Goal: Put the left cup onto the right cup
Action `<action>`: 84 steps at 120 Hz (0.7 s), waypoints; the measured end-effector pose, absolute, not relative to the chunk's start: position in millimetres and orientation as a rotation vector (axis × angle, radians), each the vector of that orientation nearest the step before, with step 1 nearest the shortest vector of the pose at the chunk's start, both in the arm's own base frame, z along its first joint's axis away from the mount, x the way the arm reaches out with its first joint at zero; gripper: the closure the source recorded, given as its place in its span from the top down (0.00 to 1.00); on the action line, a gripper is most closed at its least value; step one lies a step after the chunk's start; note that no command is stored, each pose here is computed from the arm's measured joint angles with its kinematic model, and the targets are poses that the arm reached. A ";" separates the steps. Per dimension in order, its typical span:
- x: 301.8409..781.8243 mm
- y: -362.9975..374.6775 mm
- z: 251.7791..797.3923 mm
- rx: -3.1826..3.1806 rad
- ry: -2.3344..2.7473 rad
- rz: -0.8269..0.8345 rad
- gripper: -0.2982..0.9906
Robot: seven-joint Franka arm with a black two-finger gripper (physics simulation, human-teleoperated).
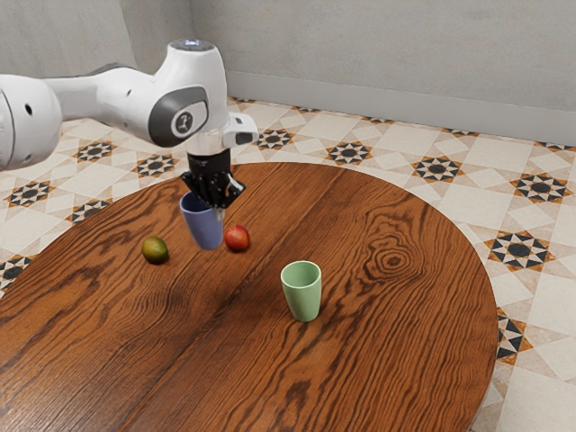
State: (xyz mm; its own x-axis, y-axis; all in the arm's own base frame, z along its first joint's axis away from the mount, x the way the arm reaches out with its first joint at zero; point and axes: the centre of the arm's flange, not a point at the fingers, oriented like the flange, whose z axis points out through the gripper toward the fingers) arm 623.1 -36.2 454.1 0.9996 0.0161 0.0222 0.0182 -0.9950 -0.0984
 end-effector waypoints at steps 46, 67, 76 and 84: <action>643.5 -145.5 467.5 -3.078 0.008 0.032 0.16; 645.9 -172.5 458.2 -3.080 -0.017 0.062 0.16; 646.8 -182.7 452.8 -3.084 -0.027 0.076 0.16; 648.2 -189.4 449.5 -3.086 -0.041 0.082 0.16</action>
State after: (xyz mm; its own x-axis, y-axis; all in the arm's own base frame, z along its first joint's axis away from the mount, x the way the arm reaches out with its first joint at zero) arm 648.2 -189.4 449.5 0.9982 0.0281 -0.0526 0.0252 -0.9982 -0.0545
